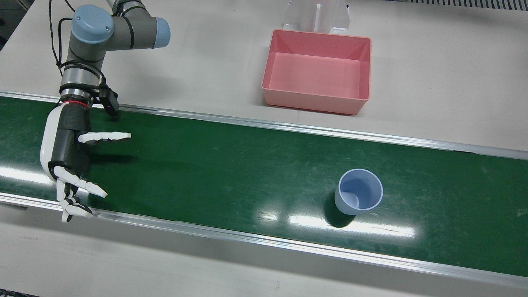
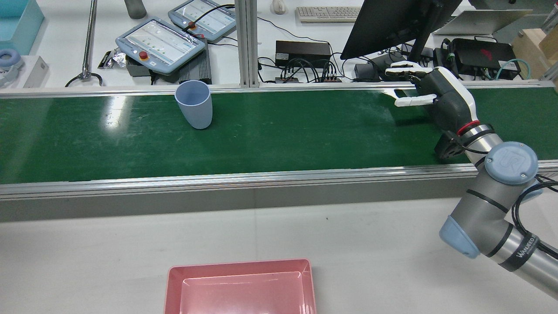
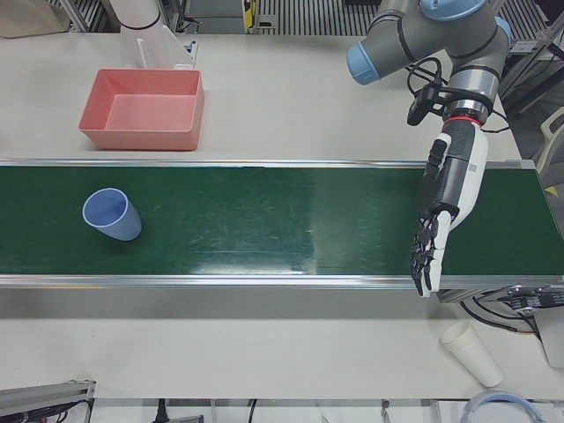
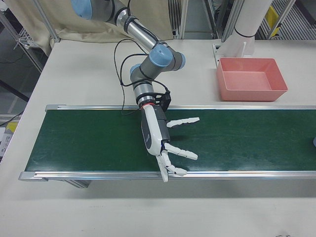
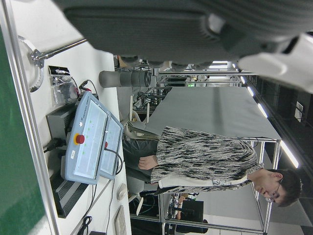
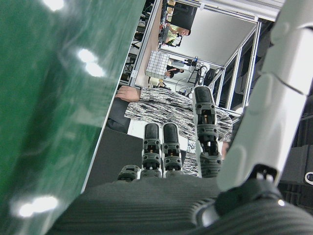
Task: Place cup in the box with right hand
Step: 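Close the right hand around the light blue cup as it arrives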
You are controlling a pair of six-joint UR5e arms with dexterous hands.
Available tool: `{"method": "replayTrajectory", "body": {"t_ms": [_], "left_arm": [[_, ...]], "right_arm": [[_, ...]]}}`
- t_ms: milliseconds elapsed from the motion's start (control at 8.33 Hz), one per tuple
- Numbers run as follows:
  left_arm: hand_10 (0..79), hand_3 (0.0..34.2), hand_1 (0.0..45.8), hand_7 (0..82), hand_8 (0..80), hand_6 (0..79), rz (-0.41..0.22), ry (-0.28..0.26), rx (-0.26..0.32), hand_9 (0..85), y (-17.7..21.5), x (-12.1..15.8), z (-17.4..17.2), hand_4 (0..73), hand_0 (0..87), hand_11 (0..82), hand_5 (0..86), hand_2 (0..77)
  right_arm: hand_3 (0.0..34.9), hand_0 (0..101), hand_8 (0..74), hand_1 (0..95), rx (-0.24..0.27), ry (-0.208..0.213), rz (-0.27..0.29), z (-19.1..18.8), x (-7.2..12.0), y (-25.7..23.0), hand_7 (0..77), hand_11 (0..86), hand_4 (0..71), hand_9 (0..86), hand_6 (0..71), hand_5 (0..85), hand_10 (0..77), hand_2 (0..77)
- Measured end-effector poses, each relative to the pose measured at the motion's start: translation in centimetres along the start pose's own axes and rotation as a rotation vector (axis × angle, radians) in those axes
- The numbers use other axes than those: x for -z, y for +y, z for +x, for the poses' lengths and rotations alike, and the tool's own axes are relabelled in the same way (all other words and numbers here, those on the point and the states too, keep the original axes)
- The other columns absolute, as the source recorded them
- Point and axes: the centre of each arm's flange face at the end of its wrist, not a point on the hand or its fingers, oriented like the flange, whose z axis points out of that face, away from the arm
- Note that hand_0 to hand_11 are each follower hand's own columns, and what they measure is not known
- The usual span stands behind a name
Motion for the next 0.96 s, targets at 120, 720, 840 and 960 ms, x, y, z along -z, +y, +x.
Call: {"method": "replayTrajectory", "body": {"t_ms": [120,720,840,960], "left_arm": [[0.0,0.0,0.5,0.5,0.0,0.5,0.000,0.000,0.000,0.0,0.0,0.0,0.0,1.1,0.0,0.0,0.5,0.5],[0.0,0.0,0.5,0.5,0.0,0.5,0.000,0.000,0.000,0.0,0.0,0.0,0.0,1.1,0.0,0.0,0.5,0.5],[0.0,0.0,0.5,0.5,0.0,0.5,0.000,0.000,0.000,0.0,0.0,0.0,0.0,1.1,0.0,0.0,0.5,0.5],[0.0,0.0,0.5,0.5,0.0,0.5,0.000,0.000,0.000,0.0,0.0,0.0,0.0,1.1,0.0,0.0,0.5,0.5]], "right_arm": [[0.0,54,15.3,15.8,0.003,-0.001,-0.003,0.0,-0.2,0.2,34.9,4.9,26.2,26.2,8.7,6.0,1.6,11.4],[0.0,55,15.3,12.0,-0.002,0.028,-0.022,1.8,0.1,1.5,35.5,1.6,28.4,25.6,8.7,6.0,1.1,1.1],[0.0,55,15.3,16.4,-0.001,0.037,-0.025,2.2,0.3,1.8,34.9,1.6,28.4,25.6,8.7,6.0,0.5,1.1],[0.0,55,15.3,12.0,0.002,0.042,-0.026,2.5,0.3,1.8,34.9,1.6,28.4,25.6,8.7,6.0,0.5,1.1]]}}
